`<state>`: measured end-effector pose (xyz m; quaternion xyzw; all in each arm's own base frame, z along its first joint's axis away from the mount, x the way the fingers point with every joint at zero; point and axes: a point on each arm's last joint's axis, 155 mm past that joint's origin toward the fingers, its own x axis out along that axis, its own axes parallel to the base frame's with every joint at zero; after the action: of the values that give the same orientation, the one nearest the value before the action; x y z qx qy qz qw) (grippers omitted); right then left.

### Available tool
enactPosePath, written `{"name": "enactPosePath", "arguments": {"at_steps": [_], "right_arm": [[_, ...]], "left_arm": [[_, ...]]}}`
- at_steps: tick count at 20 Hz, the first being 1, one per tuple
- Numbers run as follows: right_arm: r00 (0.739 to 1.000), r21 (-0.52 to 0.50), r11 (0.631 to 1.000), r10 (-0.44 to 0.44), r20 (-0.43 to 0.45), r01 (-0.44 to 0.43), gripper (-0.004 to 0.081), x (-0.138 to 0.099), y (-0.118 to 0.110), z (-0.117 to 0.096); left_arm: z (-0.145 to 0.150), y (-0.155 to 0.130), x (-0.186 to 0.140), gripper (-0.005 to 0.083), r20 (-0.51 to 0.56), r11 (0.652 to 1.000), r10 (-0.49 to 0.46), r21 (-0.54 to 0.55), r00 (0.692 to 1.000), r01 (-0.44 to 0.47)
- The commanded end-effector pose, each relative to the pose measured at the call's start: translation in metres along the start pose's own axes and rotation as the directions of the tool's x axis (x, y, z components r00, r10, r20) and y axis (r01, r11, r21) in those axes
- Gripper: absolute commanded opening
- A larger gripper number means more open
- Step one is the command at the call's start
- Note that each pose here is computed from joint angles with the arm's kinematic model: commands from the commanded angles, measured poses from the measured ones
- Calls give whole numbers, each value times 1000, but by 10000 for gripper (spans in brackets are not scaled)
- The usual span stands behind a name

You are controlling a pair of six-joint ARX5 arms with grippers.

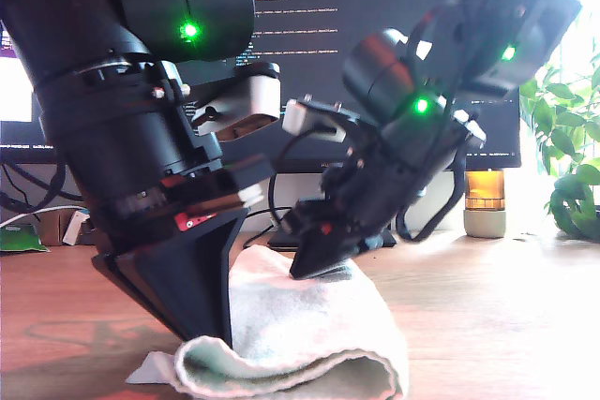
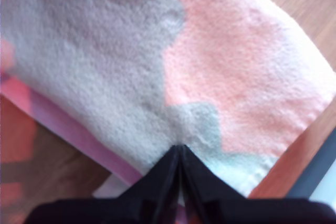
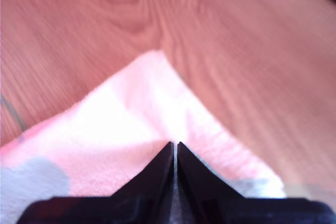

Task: Fold the tea towel to a neat square and place it to the right

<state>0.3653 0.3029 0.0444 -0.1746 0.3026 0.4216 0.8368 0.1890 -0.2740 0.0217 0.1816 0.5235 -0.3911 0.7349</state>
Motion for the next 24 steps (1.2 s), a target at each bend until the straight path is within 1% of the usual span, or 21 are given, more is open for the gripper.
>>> {"name": "enactPosePath", "arguments": {"at_steps": [1, 3, 5, 7, 10, 12, 15, 17, 20, 24], "right_arm": [[999, 11, 1000, -12, 43, 11, -13, -15, -1, 15], [998, 23, 1000, -16, 58, 15, -13, -22, -2, 22], [999, 33, 999, -11, 30, 10, -13, -29, 1, 18], [1000, 40, 999, -9, 3, 9, -13, -37, 2, 14], [1000, 27, 999, -19, 15, 19, -13, -50, 2, 16], [999, 23, 999, -30, 31, 30, -13, -65, 5, 17], [996, 18, 997, -77, 43, 76, -13, -92, 7, 6], [993, 16, 995, -99, 57, 98, -13, -109, 11, -5], [988, 3, 991, -130, 84, 130, -13, -135, 22, -21], [981, -31, 983, -179, 77, 182, -13, -168, 35, -38]], "left_arm": [[2, -1, -10, -20, 38, 1000, -1, 24, 999, 0], [9, -2, -20, -20, 77, 998, -2, 59, 997, -3], [17, -2, -32, -20, 123, 996, 3, 85, 992, -14], [25, 1, -44, -20, 171, 994, 26, 103, 985, -44], [35, 4, -55, -20, 228, 992, 36, 112, 973, -63], [35, 9, -56, -20, 255, 992, 42, 107, 966, -71], [29, 10, -56, -20, 301, 991, 35, 114, 953, -72], [29, 7, -59, -20, 358, 990, 15, 122, 934, -63], [31, -5, -64, -20, 440, 988, -56, 156, 896, -15], [31, -22, -65, -20, 483, 979, -149, 197, 863, 58]]}}
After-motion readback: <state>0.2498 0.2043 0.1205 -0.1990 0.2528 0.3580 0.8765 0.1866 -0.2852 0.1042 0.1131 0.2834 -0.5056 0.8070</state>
